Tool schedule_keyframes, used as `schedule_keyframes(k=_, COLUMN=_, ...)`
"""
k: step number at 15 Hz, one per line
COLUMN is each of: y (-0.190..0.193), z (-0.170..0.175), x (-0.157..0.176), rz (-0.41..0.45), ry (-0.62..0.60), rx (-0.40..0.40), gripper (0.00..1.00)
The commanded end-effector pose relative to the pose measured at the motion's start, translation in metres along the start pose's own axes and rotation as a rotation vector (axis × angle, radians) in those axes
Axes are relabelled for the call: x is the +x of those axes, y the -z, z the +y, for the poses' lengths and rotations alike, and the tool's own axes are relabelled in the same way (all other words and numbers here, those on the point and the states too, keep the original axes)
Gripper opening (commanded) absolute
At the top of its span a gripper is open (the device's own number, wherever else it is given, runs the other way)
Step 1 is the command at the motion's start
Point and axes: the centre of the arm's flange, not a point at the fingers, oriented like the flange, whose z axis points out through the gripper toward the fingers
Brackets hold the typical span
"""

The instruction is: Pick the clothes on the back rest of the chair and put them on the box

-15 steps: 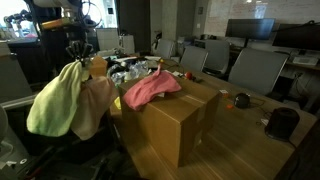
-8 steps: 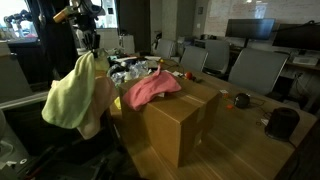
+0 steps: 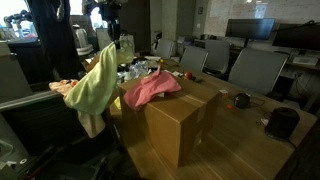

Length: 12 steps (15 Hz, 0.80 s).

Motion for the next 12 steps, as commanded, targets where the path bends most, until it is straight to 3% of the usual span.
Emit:
schedule_keyframes(k=1, y=0.014, z=0.020, x=0.033, rz=0.051, ry=-0.194, rx=-0.002, gripper=0.02)
schedule_keyframes(k=12, y=0.024, z=0.077, x=0.105, rz=0.115, ry=-0.726, rx=-0.022, gripper=0.02)
